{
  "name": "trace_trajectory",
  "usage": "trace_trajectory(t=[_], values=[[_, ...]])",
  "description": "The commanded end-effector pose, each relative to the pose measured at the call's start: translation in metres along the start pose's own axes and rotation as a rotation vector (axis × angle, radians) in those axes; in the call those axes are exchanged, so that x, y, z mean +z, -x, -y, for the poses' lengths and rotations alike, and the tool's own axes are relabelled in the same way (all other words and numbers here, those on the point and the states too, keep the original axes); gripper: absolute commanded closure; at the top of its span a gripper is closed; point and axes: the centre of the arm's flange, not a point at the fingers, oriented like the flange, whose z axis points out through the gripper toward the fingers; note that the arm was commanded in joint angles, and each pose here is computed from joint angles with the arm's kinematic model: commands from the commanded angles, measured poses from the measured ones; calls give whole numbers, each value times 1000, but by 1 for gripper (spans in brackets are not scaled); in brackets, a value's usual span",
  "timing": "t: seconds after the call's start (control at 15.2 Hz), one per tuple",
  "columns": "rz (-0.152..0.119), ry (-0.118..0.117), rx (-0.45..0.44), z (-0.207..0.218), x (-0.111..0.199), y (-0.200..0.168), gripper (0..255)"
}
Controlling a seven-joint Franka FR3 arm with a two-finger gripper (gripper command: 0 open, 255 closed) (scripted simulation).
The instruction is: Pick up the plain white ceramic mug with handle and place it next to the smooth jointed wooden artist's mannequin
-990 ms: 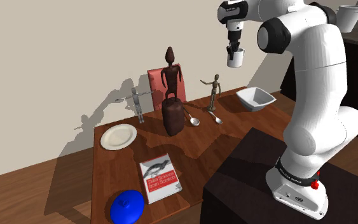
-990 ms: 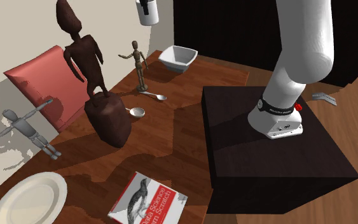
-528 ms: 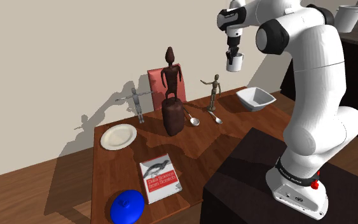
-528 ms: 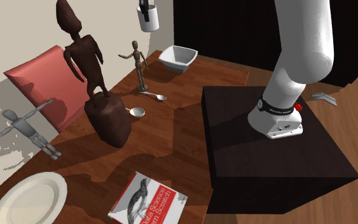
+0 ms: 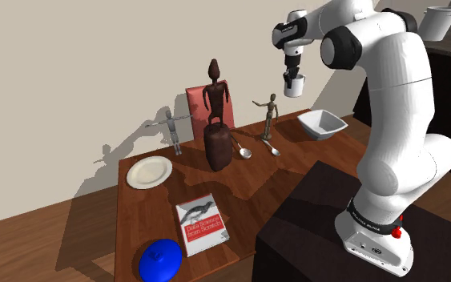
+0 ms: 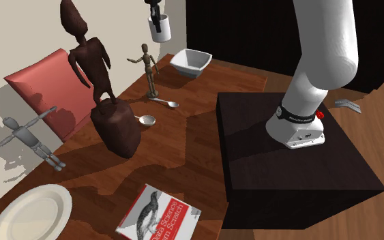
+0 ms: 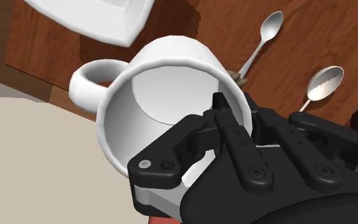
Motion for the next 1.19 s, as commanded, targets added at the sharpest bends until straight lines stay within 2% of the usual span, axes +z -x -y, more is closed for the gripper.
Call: trace_trajectory(t=[0.0, 1.12], values=[[-1, 1, 0, -1, 11, 0, 255], [-1, 1, 0, 1, 100, -5, 255]])
